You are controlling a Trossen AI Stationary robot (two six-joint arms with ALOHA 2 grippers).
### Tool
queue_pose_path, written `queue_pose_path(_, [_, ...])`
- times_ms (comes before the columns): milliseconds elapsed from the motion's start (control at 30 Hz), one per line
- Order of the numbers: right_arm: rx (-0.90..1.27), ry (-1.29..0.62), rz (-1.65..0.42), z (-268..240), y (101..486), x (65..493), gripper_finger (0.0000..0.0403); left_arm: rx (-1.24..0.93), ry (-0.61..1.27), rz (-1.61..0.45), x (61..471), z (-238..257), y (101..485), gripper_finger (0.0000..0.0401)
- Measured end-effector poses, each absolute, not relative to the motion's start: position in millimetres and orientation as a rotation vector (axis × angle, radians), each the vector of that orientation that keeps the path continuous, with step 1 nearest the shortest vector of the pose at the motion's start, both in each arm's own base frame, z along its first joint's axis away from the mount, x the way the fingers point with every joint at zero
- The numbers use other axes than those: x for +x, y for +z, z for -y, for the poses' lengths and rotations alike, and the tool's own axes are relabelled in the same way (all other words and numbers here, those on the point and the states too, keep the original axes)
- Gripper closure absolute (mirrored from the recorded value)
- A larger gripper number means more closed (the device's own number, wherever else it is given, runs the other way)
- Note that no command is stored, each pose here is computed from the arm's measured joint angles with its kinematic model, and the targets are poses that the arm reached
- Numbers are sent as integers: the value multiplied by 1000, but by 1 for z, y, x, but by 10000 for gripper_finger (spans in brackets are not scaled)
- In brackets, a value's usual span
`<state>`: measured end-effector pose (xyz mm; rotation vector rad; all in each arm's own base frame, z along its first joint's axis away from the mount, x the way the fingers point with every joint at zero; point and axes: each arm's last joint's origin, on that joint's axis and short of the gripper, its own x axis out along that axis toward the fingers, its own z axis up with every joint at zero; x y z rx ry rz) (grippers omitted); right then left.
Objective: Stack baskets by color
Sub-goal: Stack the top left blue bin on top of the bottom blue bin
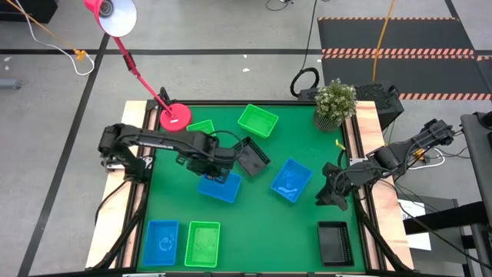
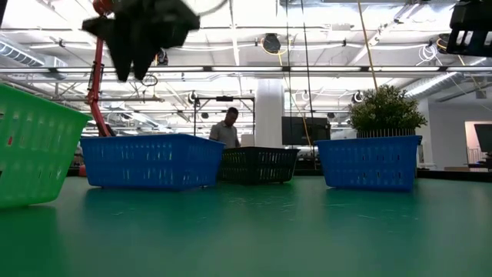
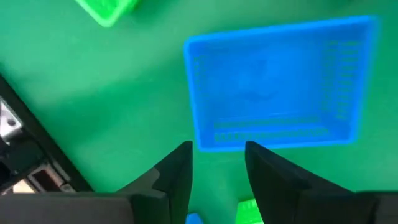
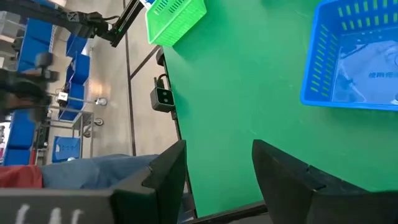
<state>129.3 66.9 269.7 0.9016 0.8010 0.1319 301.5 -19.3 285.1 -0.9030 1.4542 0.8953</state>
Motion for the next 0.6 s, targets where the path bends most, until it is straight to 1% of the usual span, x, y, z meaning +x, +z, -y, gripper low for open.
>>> queue_pose_path(100, [903,132,-797,-67,270,129,227,-926,867,-1475,302,14,266,225])
queue_pose_path(200, [904,135,-792,-67,270,130,227,-951,860,-1484,302,7,247,193])
queue_pose_path(367, [865,152,-784,-67,271,130,227,-967,839,-1472,299,-4,219,150])
queue_pose_path(500, [840,162,-780,-67,271,130,227,-972,861,-1488,292,-14,200,141])
queue_pose_path(600, [835,164,-778,-67,271,130,227,-973,856,-1485,289,-19,190,154])
